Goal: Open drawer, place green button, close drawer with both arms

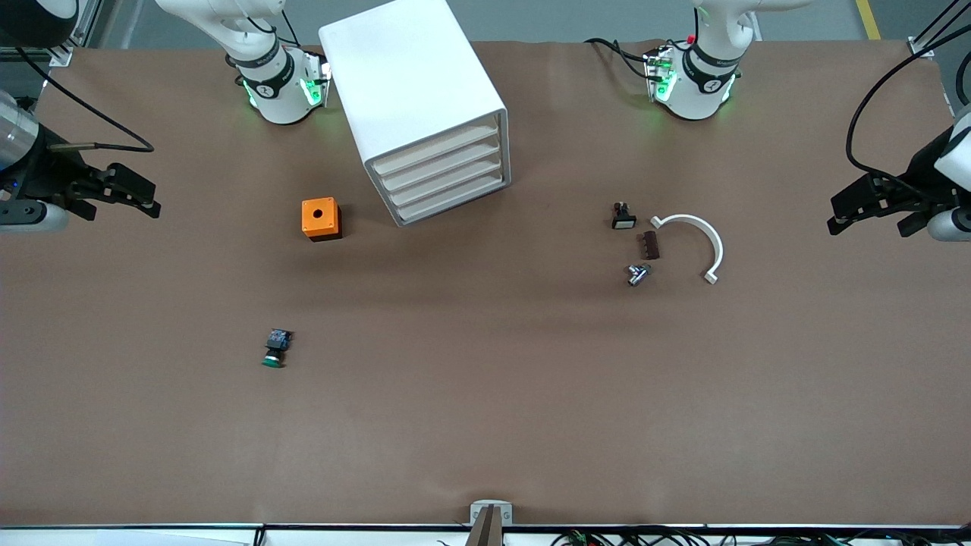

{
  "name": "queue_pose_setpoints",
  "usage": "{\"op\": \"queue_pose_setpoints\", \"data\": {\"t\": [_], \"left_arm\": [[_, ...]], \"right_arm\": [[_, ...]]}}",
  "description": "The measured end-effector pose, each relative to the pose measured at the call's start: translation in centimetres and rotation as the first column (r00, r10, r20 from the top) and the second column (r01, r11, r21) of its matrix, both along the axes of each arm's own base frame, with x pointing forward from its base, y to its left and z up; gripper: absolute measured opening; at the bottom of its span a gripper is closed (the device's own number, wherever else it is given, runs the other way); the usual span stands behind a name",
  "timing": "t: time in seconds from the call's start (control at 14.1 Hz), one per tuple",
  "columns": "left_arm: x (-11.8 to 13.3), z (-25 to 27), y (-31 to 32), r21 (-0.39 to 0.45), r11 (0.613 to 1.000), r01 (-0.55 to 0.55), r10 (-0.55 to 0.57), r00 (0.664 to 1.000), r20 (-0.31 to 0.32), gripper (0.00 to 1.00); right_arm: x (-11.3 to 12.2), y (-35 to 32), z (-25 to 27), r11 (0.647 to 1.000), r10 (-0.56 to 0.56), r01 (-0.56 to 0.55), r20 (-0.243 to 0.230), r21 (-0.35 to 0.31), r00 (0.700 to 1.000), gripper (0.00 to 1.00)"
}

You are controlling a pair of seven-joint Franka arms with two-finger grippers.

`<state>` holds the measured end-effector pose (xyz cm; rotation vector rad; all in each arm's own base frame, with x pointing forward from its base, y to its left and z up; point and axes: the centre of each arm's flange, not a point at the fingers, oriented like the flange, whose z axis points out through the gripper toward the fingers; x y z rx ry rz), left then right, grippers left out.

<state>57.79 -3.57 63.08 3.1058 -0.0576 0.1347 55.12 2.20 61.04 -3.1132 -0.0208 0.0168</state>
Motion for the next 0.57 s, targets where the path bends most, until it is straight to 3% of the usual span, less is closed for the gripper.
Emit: {"op": "queue_pose_setpoints", "data": {"t": [0.57], "left_arm": [[0.10,-0.12,0.92,0.000,1.000,-0.016,0.016,1.000,-0.002,1.00]], "right_arm": [[-0.01,0.01,0.01,1.000,0.000,0.000,0.000,0.000,1.000,1.00]]}}
